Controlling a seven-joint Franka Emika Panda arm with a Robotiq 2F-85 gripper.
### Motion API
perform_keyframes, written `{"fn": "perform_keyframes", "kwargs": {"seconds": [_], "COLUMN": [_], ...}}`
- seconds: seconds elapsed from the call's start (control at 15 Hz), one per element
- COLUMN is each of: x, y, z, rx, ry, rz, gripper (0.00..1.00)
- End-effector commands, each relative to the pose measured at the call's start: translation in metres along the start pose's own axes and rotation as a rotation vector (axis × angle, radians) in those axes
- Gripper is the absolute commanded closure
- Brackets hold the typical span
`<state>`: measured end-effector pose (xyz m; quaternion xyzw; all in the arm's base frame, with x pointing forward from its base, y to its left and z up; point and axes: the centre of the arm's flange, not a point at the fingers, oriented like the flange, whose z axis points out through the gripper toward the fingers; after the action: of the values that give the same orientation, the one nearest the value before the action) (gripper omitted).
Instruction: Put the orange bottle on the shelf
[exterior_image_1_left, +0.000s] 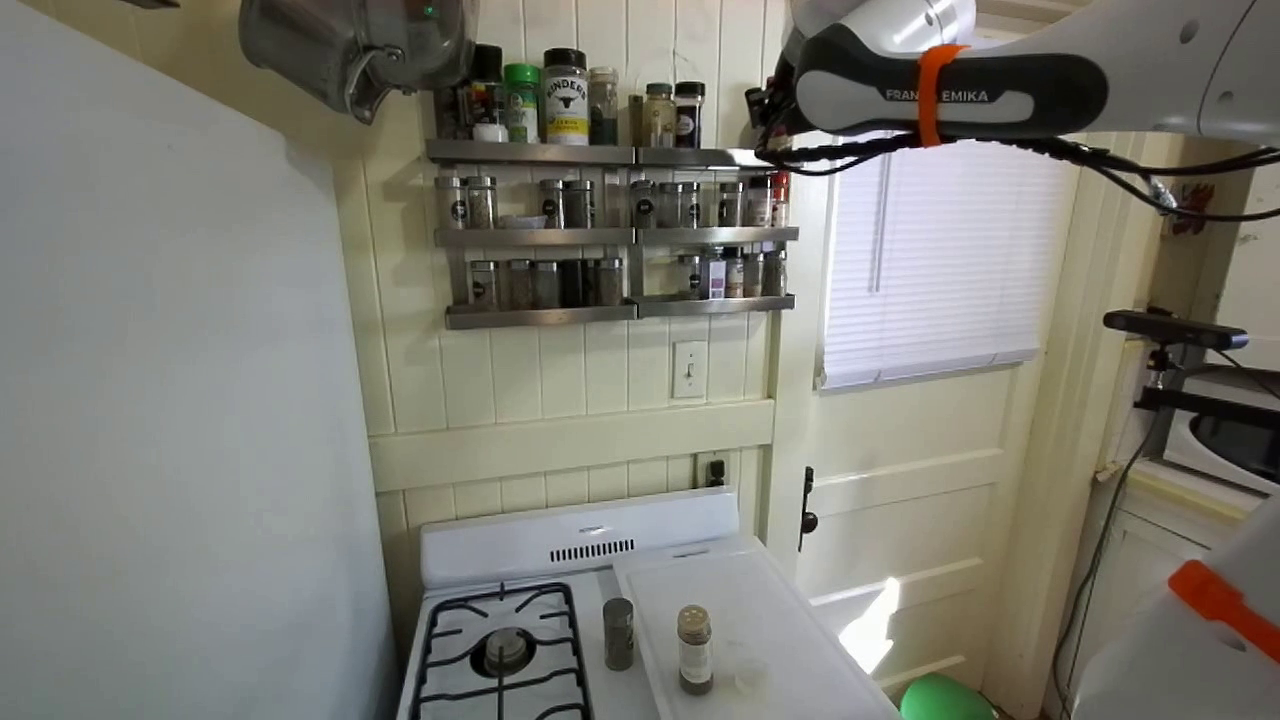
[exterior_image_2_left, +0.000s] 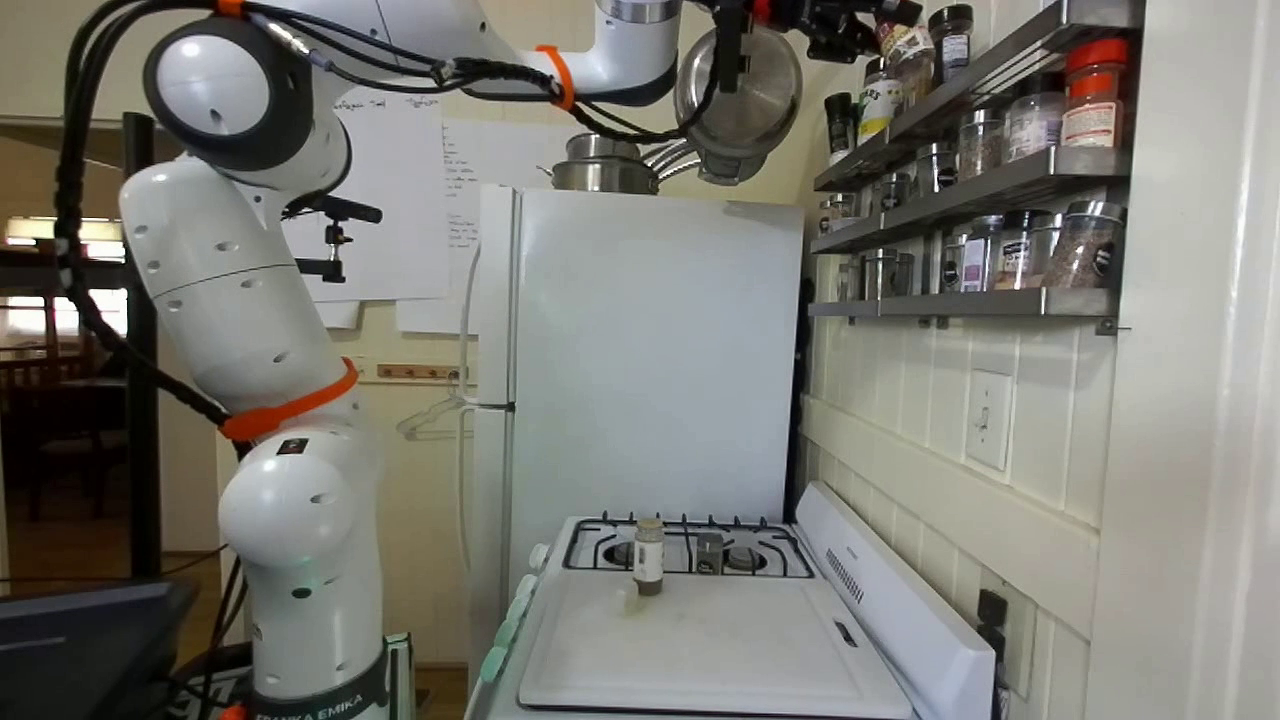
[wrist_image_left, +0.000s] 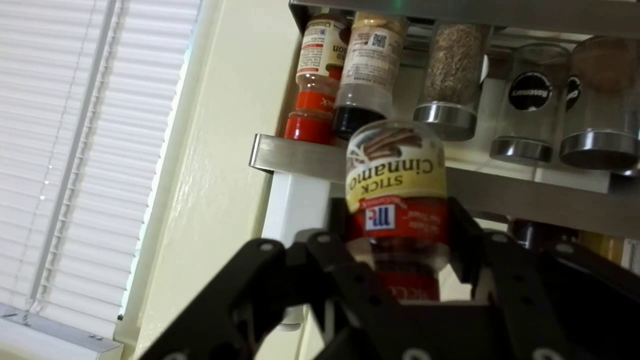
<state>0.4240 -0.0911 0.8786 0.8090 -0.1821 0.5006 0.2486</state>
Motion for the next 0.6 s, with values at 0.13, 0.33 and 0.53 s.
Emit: {"fn": "perform_keyframes", "kwargs": {"seconds": [0.13,0.33,0.53], "x": [0.023,0.030,0.038], "y": [0.011,0.012,0.013], "z": [0.011,0.018,0.024], "rx": [0.049,0.065,0.079], "ry": [-0.025,-0.035,-0.041], "rz": [-0.016,-0.015,-0.011], "gripper": [0.76,0.76,0.76]}}
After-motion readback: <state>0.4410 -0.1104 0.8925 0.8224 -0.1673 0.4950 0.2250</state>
